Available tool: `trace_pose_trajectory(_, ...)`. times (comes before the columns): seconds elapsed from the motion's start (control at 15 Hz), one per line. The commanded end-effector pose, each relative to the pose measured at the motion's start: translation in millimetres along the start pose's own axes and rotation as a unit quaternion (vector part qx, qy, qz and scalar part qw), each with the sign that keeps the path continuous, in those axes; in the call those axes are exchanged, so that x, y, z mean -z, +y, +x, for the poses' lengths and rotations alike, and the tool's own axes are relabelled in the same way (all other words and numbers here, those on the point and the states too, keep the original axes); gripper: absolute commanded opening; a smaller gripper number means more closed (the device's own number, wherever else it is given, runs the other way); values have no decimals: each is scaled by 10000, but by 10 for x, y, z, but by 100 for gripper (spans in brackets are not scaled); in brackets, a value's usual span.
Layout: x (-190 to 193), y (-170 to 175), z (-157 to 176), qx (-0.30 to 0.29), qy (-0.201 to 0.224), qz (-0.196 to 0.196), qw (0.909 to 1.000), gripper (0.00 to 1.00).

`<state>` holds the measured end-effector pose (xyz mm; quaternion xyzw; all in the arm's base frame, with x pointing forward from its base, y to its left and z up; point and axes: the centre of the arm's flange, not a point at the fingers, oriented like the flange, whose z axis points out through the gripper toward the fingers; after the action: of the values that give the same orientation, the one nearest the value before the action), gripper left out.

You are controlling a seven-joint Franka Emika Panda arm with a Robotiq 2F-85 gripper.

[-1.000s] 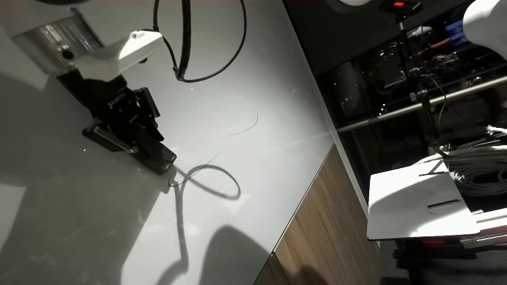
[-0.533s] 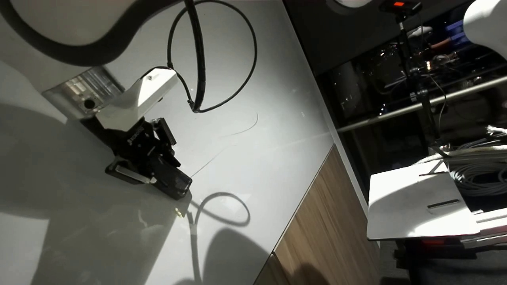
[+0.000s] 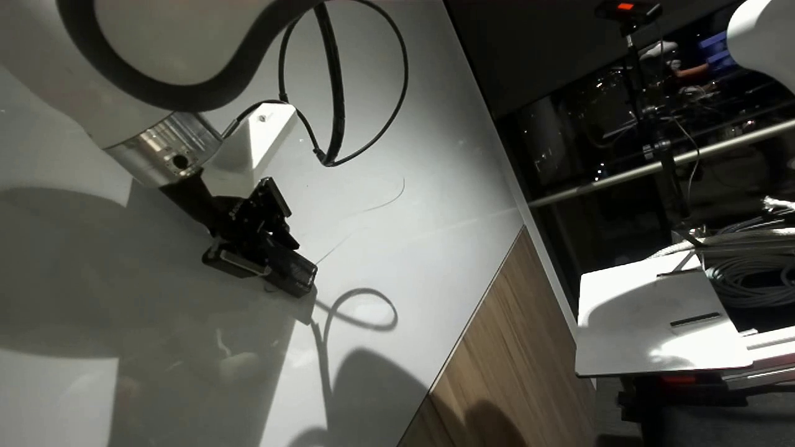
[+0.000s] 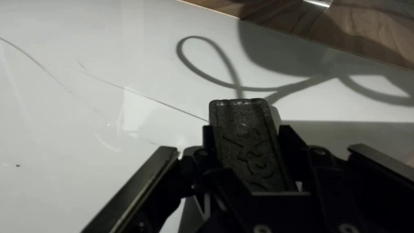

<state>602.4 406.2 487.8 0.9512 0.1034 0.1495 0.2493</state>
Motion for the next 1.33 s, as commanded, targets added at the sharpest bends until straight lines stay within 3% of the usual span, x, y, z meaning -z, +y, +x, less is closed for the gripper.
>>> trace_pose_trajectory(0.0,-383,627,-364,104,574,-487,9971,27)
trace_pose_trajectory(0.47,-734,1303,-831,-296,617,-812,9943,27)
trace_pose_trajectory(0.8,-1068,2211,-1273,-719,702,-1084,9890,27)
trace_pose_trajectory(1.13,-1301,3157,-1944,-1163,722,-1007,9854,27)
trace_pose_trajectory(1.27,-1286,3370,-2155,-1329,773,-982,9832,27)
